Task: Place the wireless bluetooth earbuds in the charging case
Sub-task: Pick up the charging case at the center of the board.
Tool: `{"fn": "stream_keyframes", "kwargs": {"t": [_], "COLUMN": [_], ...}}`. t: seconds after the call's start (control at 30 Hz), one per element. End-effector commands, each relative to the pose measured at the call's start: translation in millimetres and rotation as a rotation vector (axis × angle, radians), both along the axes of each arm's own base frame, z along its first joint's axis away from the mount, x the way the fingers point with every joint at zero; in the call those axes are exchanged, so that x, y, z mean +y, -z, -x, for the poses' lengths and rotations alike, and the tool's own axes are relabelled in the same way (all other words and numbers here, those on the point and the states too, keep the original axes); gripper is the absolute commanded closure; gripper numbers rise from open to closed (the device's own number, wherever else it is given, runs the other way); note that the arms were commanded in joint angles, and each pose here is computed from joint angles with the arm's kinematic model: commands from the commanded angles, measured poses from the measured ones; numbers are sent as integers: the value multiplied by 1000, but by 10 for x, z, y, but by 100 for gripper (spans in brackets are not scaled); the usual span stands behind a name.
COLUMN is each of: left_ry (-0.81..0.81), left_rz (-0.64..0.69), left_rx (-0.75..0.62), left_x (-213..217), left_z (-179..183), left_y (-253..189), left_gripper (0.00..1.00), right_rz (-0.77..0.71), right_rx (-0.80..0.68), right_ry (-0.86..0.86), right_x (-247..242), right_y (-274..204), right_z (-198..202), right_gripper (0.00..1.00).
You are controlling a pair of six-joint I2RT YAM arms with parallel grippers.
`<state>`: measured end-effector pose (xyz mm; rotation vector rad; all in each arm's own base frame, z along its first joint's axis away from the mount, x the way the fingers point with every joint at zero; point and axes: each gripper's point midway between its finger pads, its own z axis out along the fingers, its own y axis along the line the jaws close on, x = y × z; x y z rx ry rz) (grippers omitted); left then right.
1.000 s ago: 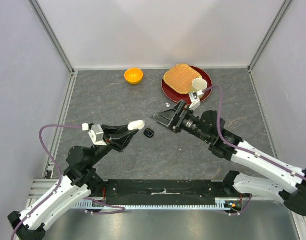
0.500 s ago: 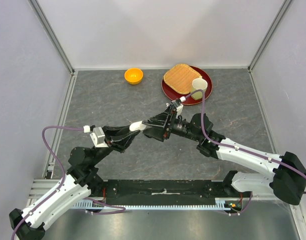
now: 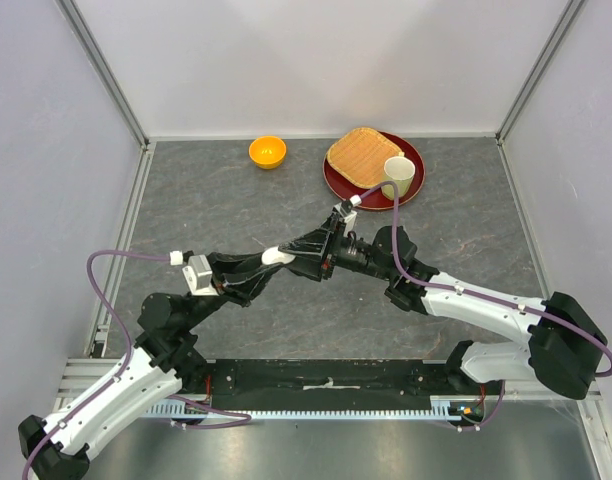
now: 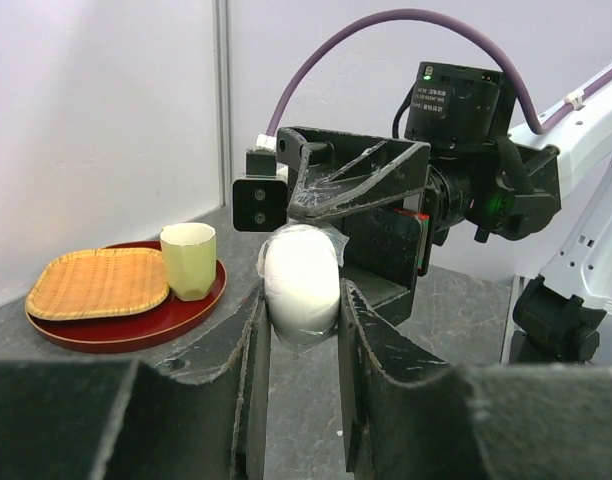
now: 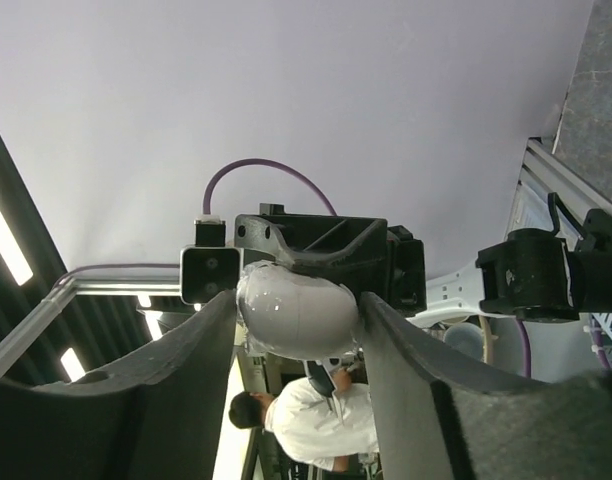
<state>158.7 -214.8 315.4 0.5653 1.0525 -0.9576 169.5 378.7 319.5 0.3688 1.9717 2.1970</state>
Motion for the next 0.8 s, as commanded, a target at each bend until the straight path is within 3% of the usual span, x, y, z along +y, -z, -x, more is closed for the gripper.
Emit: {"fn": "stream_keyframes", "kwargs": {"t": [0.0, 0.07, 0.2, 0.3, 0.33, 0.5, 0.77], "left_ry": [4, 2, 4, 11, 16, 31, 36], "left_rz": [18, 15, 9, -5, -7, -20, -11], "left_rx": [-57, -50, -31, 6, 21, 74, 87], "left_x": [7, 3, -16, -46, -55, -103, -118], "left_z": [36, 23, 5, -21, -26, -49, -59], "left_y": [-85, -67, -36, 14, 25, 61, 13], "left_gripper": [98, 98, 98, 93, 86, 71, 60], "right_rz": [-101, -102, -100, -99, -92, -35, -21], "right_rx": [-38, -41, -50, -67, -70, -89, -104], "right_ry": [-35, -39, -43, -53, -52, -38, -24], "right_x": [-15, -18, -21, -17, -17, -5, -23], "right_y": [-329, -332, -327, -339, -331, -230, -216], "right_z": [76, 92, 99, 129, 130, 116, 113], "right_gripper": [45, 49, 69, 77, 78, 83, 85]}}
